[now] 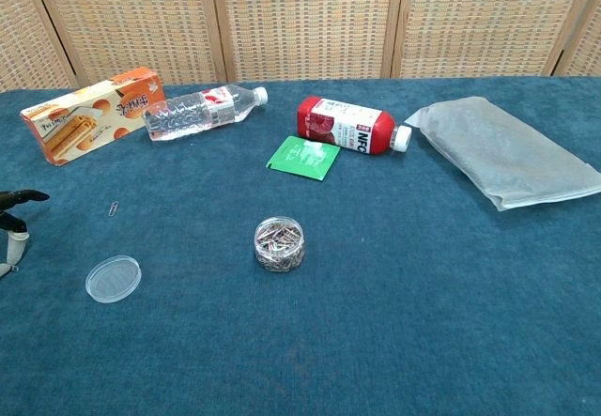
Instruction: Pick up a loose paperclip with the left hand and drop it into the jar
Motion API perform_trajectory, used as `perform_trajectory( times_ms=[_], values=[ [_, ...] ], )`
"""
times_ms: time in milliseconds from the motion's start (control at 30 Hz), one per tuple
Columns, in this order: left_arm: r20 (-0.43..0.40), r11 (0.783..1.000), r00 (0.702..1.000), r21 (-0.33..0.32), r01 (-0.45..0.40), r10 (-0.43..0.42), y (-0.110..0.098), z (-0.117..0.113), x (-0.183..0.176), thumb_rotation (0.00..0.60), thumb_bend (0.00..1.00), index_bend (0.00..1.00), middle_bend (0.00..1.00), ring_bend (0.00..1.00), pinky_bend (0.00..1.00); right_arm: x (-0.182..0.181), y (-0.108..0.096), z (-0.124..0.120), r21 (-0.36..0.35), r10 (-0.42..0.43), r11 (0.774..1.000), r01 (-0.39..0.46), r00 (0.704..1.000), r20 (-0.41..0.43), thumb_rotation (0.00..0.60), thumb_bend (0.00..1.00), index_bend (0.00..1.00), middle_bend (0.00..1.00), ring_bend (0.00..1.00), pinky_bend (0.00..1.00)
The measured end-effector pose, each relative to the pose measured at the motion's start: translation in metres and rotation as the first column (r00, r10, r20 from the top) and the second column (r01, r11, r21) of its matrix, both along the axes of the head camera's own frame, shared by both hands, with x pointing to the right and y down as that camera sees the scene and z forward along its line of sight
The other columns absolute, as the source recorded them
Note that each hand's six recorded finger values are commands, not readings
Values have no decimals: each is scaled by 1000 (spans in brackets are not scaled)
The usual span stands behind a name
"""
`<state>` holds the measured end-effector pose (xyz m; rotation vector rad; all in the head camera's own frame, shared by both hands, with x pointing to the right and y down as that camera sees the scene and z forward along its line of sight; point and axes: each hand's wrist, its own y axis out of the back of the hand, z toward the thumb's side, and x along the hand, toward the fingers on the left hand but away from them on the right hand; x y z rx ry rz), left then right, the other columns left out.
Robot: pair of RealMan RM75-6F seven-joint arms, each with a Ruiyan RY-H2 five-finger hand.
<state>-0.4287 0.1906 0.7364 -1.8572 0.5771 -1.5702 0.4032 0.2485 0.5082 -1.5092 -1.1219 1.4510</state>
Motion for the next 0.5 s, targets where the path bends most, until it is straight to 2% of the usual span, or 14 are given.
perform_trajectory(
  times_ms=[500],
  values=[
    [-79,997,997,72,15,-10,-13,-25,11,600,438,706,0,0,0,1,-1,-1,-2,6,1000,-6,1000,4,600,0,0,0,0,0]
  ],
)
